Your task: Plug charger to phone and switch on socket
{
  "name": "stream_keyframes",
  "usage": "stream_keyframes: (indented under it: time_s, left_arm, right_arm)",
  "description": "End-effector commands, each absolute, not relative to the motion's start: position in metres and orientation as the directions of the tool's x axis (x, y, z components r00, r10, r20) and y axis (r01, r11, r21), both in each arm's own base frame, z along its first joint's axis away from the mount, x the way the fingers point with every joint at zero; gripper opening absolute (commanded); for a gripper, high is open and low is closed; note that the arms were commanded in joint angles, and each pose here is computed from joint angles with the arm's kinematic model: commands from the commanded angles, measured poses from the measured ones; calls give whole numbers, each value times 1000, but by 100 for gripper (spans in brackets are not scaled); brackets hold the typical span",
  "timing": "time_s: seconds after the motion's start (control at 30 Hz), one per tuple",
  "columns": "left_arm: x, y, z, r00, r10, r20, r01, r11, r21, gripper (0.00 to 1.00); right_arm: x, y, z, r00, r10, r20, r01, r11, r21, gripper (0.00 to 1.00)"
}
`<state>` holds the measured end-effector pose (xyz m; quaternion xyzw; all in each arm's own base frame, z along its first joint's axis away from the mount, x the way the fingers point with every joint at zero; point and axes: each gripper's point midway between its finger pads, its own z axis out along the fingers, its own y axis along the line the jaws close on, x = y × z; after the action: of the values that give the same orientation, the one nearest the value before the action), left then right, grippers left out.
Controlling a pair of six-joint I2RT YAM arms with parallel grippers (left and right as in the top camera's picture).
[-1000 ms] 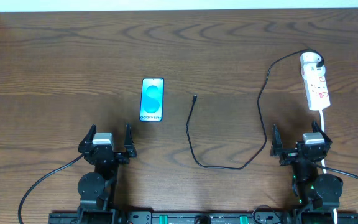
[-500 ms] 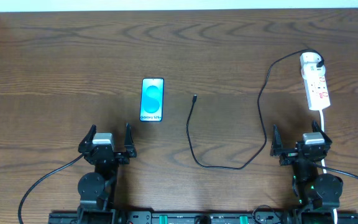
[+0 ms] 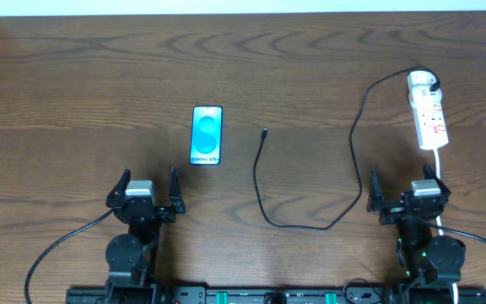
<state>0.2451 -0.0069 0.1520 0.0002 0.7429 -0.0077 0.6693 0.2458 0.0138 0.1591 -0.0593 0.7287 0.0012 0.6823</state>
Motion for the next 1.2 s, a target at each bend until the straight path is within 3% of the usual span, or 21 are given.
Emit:
stream_keyframes:
  time_s: [0.0,0.47,0.83,1.17]
  left_arm:
    - [244,-3,136,-158,2,-987,-9,1000,4,93]
    - [244,-3,136,-155,2,-988,-9,1000,3,93]
    - [244,-22,180,-35,-25,-999,103,994,-28,93]
    - [262,-32,230,-123,-19,-992,152,988,-38,93]
  right_arm:
    - [246,14,158,-62,-98,-993,-89,992,-92,99]
    - [246,14,158,-62,-98,-993,-89,992,-92,99]
    - [246,14,158,-62,-98,-993,-89,992,-92,99]
    - [246,14,158,-62,-98,-993,-89,992,-92,99]
